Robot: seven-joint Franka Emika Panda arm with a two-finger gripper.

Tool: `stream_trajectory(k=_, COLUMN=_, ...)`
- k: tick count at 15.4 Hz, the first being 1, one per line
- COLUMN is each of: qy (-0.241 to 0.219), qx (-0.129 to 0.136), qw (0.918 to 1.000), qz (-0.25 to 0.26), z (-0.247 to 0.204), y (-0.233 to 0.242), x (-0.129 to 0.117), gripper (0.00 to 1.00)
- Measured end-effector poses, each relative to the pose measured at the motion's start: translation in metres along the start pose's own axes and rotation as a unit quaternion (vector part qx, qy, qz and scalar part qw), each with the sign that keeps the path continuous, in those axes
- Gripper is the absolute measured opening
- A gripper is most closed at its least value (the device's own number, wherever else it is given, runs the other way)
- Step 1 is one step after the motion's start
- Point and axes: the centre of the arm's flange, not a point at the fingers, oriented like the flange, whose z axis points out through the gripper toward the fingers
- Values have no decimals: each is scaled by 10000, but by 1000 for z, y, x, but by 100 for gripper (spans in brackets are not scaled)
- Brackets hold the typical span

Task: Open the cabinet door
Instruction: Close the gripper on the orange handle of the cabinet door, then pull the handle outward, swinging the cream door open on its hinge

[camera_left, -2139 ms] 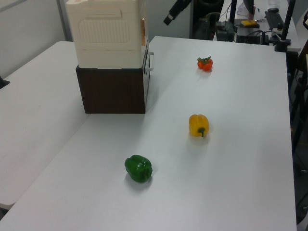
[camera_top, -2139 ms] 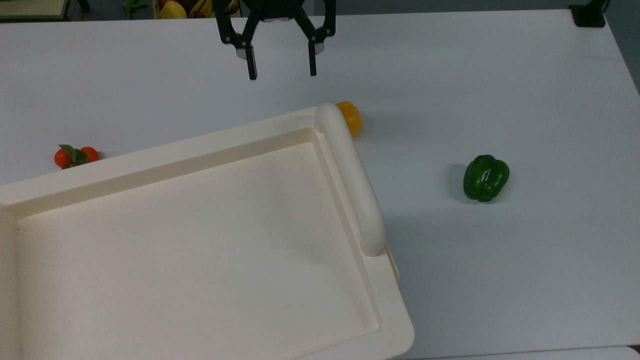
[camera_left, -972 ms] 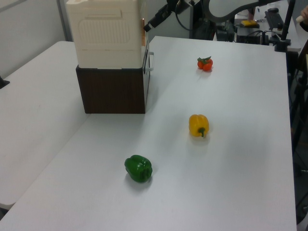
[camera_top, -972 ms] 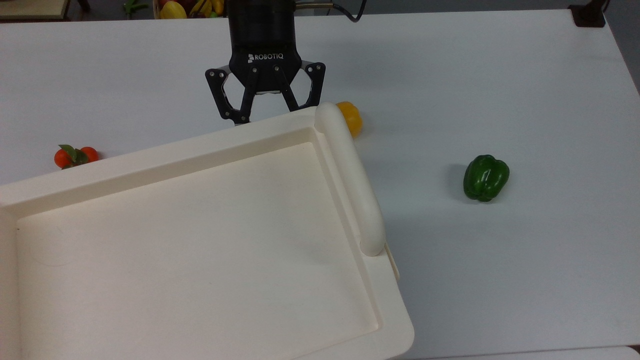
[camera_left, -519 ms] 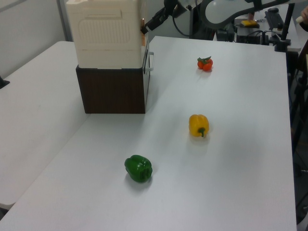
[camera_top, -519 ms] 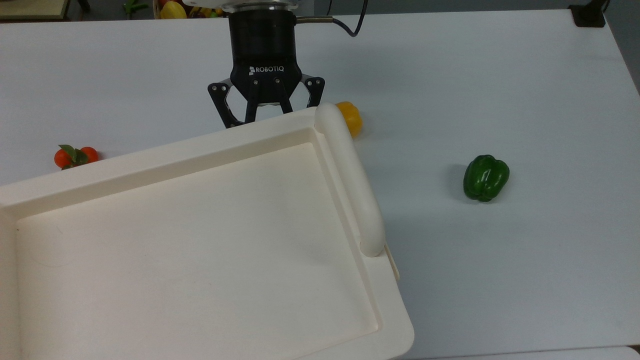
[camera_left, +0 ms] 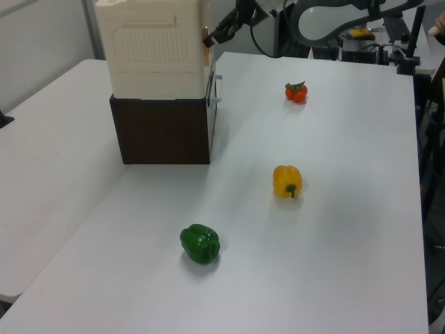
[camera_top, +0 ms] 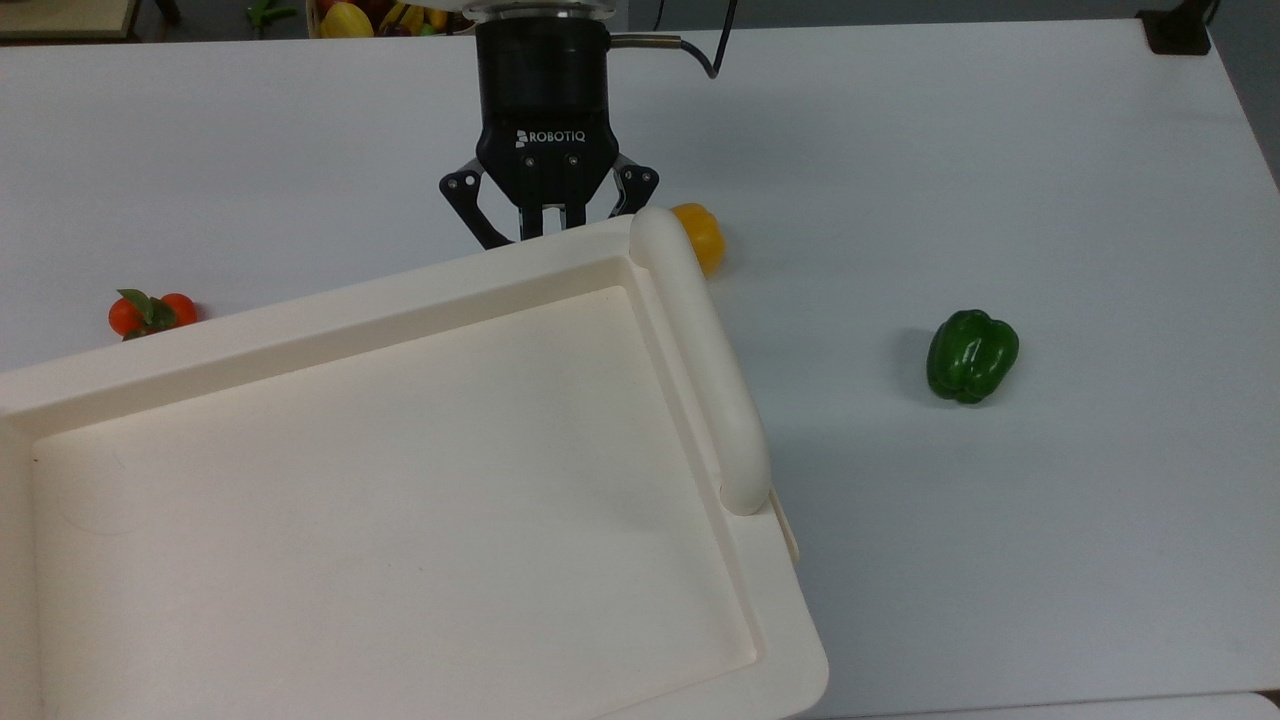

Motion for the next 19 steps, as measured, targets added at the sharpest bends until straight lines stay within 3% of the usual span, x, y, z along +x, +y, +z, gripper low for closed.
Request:
stream_trajectory(k=13, qy=-40, qx=-10, qw=10000, qz=6, z=-6, y=1, x=-4, gripper=15)
stream_trajectory(k=19, qy=-404, qx=-8, qw=9992, qz=34, z=-24, y=7, x=-7, gripper=15)
